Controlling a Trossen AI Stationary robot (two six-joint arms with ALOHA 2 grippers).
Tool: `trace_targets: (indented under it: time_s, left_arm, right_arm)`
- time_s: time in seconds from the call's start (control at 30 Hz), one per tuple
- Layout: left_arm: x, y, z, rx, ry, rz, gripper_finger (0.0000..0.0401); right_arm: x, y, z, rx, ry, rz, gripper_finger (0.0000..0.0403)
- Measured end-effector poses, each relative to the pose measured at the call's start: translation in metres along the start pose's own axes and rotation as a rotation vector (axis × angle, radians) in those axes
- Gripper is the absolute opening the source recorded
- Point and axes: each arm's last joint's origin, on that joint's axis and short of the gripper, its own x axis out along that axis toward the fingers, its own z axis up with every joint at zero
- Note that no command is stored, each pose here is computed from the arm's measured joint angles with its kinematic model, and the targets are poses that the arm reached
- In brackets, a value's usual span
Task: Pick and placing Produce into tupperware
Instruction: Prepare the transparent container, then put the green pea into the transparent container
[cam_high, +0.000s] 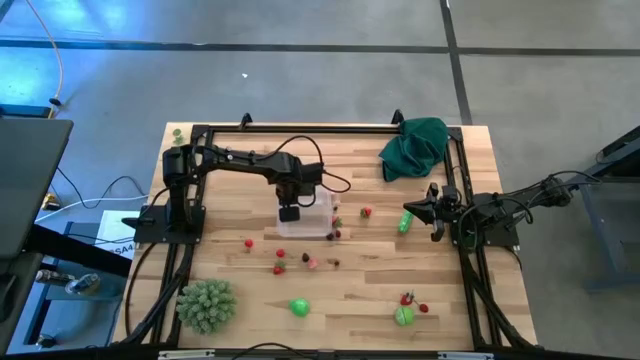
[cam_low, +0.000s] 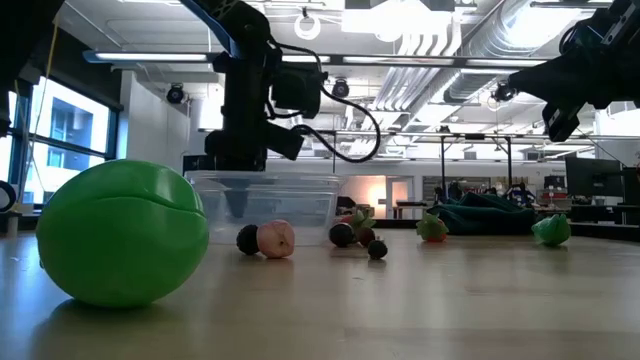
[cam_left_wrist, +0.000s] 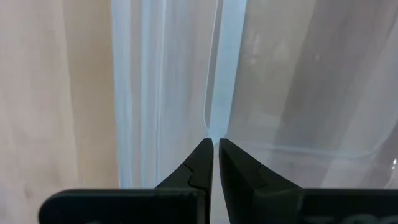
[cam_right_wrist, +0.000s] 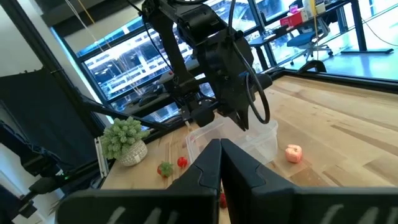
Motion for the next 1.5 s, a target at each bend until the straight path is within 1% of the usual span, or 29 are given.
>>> trace_targets:
  time_s: [0.17, 0.47, 0.8, 1.03, 1.17, 1.27, 1.4, 1.5]
  left_arm:
    - [0.0, 0.0, -0.004, 0.003, 0.044, 0.003, 0.0019]
    - [0.0, 0.0, -0.005, 0.032, 0.052, 0.009, 0.0019]
    - [-0.008, -0.013, -0.007, 0.071, 0.045, 0.015, 0.0019]
    - [-0.012, -0.02, -0.004, 0.105, 0.033, 0.047, 0.0019]
    - [-0.028, -0.031, 0.007, 0.164, -0.028, 0.061, 0.0019]
    - [-0.05, -0.042, 0.016, 0.219, -0.075, 0.077, 0.0019]
    - [-0.091, -0.058, 0.024, 0.285, -0.134, 0.154, 0.0019]
    - [-0.127, -0.071, 0.024, 0.326, -0.16, 0.23, 0.0019]
  right_arm:
    - [0.0, 0.0, 0.0, 0.0, 0.0, 0.0, 0.0]
    - [0.0, 0.0, 0.0, 0.0, 0.0, -0.001, 0.0]
    - [0.0, 0.0, 0.0, 0.0, 0.0, 0.001, 0.0]
    - [0.0, 0.0, 0.0, 0.007, 0.004, 0.009, 0.0]
    - [0.0, 0.0, 0.0, 0.007, 0.004, 0.009, 0.0]
    - [0.0, 0.0, 0.0, 0.008, 0.004, 0.009, 0.0]
    - [0.0, 0.0, 0.0, 0.008, 0.003, 0.009, 0.0]
    - [0.0, 0.0, 0.0, 0.008, 0.003, 0.009, 0.0]
